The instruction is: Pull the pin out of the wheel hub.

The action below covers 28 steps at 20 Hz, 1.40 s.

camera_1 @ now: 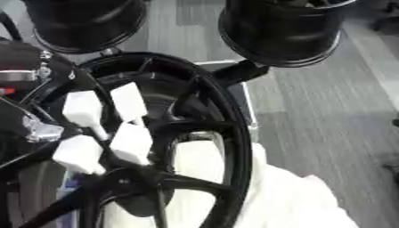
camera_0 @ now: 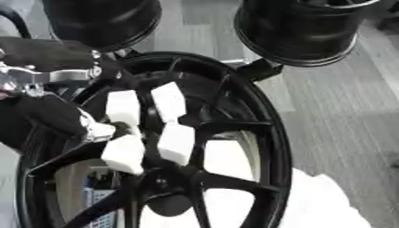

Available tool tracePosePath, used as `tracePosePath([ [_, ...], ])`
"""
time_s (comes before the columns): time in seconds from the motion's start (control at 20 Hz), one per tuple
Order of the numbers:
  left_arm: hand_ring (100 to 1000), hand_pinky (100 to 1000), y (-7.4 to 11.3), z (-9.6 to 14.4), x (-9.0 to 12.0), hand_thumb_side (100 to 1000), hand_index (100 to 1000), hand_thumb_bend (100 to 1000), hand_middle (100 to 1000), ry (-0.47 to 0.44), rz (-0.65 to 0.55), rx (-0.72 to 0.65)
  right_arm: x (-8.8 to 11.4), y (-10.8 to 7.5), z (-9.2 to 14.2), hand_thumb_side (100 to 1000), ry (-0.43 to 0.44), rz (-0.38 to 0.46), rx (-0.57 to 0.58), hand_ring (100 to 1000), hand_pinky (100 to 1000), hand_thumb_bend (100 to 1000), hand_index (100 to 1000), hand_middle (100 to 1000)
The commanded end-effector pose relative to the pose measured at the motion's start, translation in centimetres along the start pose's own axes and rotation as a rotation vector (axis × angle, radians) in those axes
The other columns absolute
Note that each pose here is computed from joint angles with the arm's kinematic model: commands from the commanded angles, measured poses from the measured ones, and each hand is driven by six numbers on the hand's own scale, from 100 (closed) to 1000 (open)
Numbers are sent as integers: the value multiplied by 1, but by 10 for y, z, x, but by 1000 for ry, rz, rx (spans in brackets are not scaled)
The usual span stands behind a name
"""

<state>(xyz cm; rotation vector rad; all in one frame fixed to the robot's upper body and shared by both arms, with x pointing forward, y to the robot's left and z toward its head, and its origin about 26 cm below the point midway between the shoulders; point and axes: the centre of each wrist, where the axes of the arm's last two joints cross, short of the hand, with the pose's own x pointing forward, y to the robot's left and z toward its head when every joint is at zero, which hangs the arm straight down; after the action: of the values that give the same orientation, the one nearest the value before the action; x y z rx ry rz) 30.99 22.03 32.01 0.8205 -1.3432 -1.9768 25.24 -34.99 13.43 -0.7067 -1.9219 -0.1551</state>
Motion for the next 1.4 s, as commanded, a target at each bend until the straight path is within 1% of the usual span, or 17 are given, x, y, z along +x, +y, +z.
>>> tracePosePath([
  [0.05, 858, 868, 7, 6, -7, 687, 919, 275, 726, 48, -4, 36, 7, -1, -3, 608, -26, -6, 3, 589, 752, 100, 689, 528],
  [0.15, 852, 862, 6, 5, -10, 667, 911, 257, 713, 59, 7, 39, 7, 0, -3, 609, -25, -7, 3, 589, 752, 100, 689, 529],
  [0.35, 840, 849, 5, 3, -13, 655, 897, 224, 689, 70, 23, 40, 7, 1, -2, 610, -23, -10, 3, 589, 752, 100, 689, 529],
  [0.5, 837, 846, 4, 2, -14, 641, 895, 226, 687, 72, 28, 35, 7, 1, -2, 611, -22, -13, 2, 590, 752, 100, 689, 529],
  [0.6, 836, 846, 4, 2, -14, 650, 894, 231, 691, 68, 28, 27, 7, 2, -2, 612, -21, -14, 2, 590, 752, 100, 689, 529],
  [0.85, 841, 852, 4, 2, -12, 706, 888, 261, 708, 38, 23, -2, 7, 2, -2, 613, -16, -17, -2, 590, 752, 100, 688, 529],
  [1.1, 836, 852, 5, 2, -10, 698, 881, 256, 708, 4, 21, -2, 7, 3, -2, 614, -6, -20, -8, 590, 751, 100, 687, 528],
  [1.25, 814, 840, 6, 2, -10, 676, 869, 241, 678, -8, 29, 11, 7, 3, -2, 613, -5, -19, -9, 590, 752, 100, 687, 528],
  [1.3, 788, 828, 7, 2, -10, 649, 860, 228, 641, -11, 33, 18, 7, 3, -1, 614, -4, -19, -9, 590, 751, 100, 687, 528],
  [1.4, 760, 818, 7, 1, -9, 628, 852, 222, 597, -18, 38, 29, 7, 3, -1, 615, -2, -20, -9, 590, 751, 100, 687, 528],
])
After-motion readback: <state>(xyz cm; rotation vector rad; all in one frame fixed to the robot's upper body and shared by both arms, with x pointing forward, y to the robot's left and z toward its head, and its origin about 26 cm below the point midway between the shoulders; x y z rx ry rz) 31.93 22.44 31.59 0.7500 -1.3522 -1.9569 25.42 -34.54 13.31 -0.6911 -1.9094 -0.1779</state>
